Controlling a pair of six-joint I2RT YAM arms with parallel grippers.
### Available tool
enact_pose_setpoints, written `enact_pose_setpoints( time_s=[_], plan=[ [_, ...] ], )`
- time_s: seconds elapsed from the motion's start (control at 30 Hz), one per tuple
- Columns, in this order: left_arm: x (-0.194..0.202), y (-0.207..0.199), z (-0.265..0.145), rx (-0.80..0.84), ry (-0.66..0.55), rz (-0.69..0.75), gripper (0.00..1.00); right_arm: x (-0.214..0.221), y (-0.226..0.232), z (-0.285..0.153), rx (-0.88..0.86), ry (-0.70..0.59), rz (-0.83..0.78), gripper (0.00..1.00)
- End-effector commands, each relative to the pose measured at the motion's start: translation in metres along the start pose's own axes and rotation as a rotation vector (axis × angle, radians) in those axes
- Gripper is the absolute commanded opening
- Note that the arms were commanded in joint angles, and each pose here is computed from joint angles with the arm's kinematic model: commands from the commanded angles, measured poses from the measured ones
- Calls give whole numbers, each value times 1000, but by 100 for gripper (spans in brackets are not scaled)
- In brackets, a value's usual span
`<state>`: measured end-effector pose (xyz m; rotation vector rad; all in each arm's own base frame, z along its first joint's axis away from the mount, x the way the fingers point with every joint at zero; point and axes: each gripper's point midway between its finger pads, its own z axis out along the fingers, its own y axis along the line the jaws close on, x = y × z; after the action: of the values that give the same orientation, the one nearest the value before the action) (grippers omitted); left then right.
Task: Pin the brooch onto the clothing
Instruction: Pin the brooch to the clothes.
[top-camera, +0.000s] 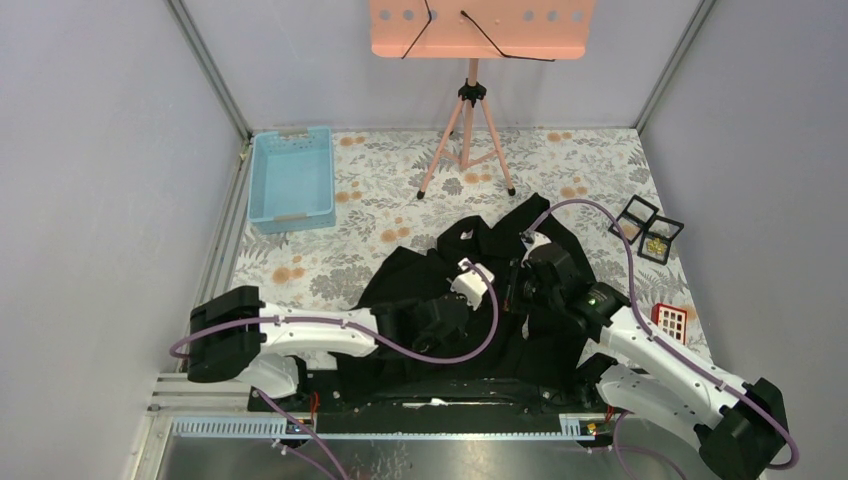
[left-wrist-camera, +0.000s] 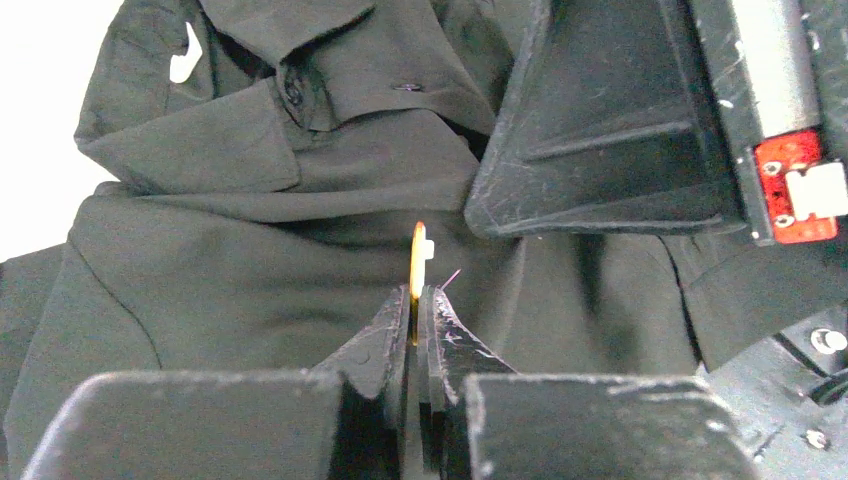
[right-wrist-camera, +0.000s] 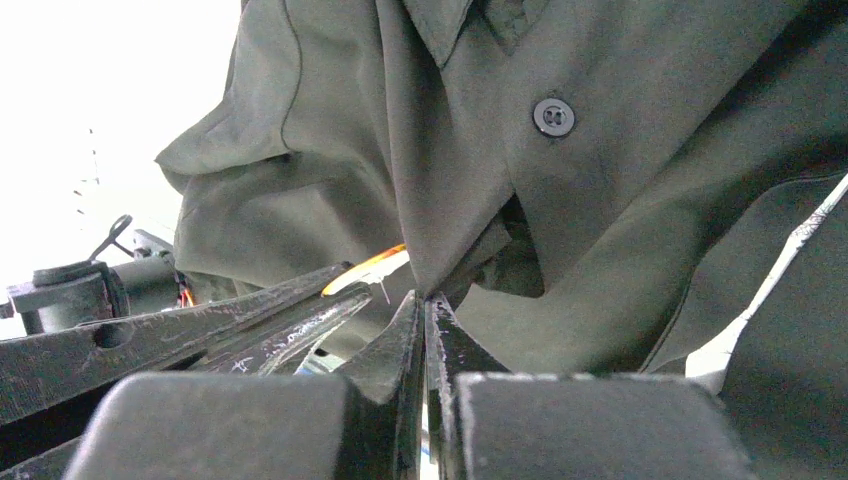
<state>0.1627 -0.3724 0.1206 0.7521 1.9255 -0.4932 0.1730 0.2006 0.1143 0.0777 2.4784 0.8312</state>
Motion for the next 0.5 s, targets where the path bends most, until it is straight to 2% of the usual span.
enact_pose_setpoints(
  time_s=[0.0,0.3,0.47],
  plan=[
    [-17,-16,-1,55,10,-53,0,-8,18,-11,-68,-4,-71,0],
    [-9,-21,6,56,66,-18,0,-13,26,-18,-102,-29,-75,0],
    [-15,-23,8,53,59,-41,0,-9,29,-18,-126,-8,-76,0]
  ],
)
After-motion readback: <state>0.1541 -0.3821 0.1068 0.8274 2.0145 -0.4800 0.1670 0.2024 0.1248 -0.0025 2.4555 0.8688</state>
